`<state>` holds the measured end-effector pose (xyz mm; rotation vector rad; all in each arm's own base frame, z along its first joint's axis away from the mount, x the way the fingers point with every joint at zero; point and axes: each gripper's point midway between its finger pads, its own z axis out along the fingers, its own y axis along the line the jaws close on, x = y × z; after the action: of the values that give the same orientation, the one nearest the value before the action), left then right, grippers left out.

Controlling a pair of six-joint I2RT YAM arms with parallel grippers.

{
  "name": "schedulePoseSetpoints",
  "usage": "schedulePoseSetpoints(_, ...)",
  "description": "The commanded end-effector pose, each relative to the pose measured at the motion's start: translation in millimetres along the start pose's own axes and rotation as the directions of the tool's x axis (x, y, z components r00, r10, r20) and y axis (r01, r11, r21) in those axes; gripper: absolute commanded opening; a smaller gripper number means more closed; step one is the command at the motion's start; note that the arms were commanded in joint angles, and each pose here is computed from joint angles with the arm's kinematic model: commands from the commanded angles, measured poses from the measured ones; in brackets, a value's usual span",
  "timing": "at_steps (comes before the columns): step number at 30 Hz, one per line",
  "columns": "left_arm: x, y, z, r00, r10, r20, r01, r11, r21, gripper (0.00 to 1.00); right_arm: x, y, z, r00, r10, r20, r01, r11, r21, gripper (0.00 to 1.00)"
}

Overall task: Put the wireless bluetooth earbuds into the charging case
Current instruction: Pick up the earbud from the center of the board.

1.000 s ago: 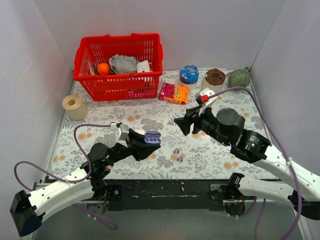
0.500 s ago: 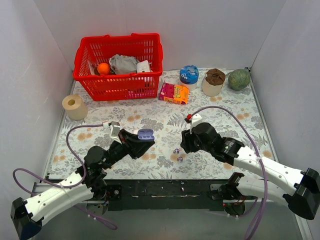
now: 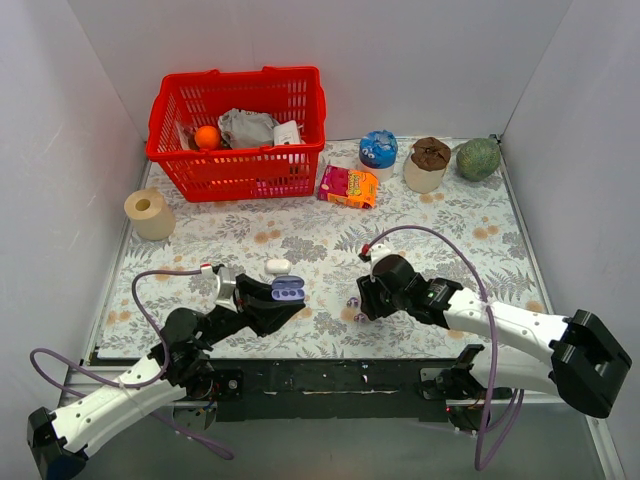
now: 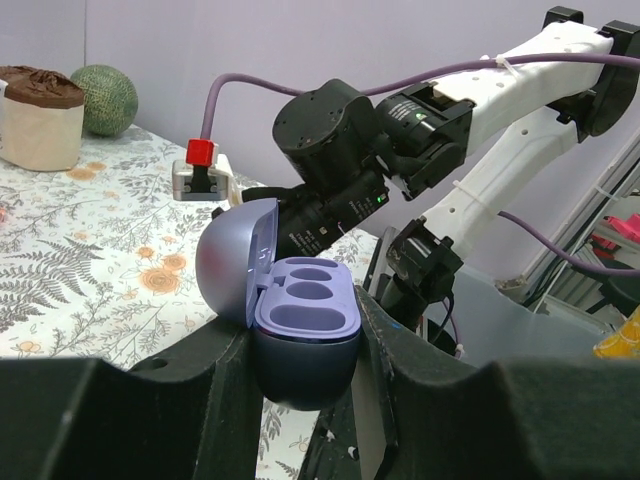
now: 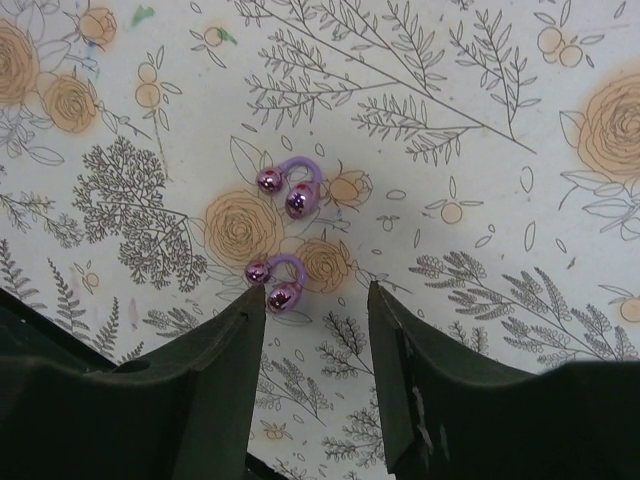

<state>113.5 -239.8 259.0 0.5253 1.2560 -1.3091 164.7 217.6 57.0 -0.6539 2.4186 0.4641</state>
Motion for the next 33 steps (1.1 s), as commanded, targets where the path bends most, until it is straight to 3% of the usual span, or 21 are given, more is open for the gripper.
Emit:
schedulePoseSetpoints(1,2.2,-1.1,-1.9,1.000,0.022,-0.008,-0.022,1.000,0.012,0.00,-38.1,11.9,7.2,0.993,0.029,0.113,-0.025,0.999,-0.031,0.51)
schedulePoseSetpoints(3,1.9,-0.5,-1.8,1.000,0.019,-0.012,-0.019,1.000,0.006,0.00,-38.6,4.0,13.8,0.994,0.045,0.103,-0.047,0.999,0.017,0.49)
schedulePoseSetpoints(8,-0.4,-0.6,-2.9,1.000,0.014,-0.004,-0.014,1.000,0.000,0.00,-32.5,-12.9,25.4,0.991,0.105,0.077,-0.111,0.991,0.080,0.32)
schedulePoseSetpoints(15,2.1,1.2,-3.1,1.000,0.011,-0.015,-0.011,1.000,-0.009,0.00,-25.1,-3.2,35.0,0.995,0.093,0.042,-0.094,0.995,0.020,0.18)
schedulePoseSetpoints(27,4.9,2.9,-2.0,1.000,0.002,-0.028,-0.003,1.000,-0.017,0.00,-18.2,16.6,43.0,0.996,0.088,-0.009,-0.089,0.993,-0.078,0.18)
schedulePoseSetpoints(31,5.5,2.6,-2.0,1.000,0.000,-0.030,-0.001,1.000,-0.015,0.00,-22.3,2.7,36.0,0.992,0.126,0.008,-0.126,0.992,0.009,0.23)
schedulePoseSetpoints(33,4.2,2.6,-2.0,1.000,0.002,-0.026,-0.003,1.000,-0.016,0.00,-25.0,-13.4,28.8,0.989,0.142,0.032,-0.145,0.985,0.097,0.32)
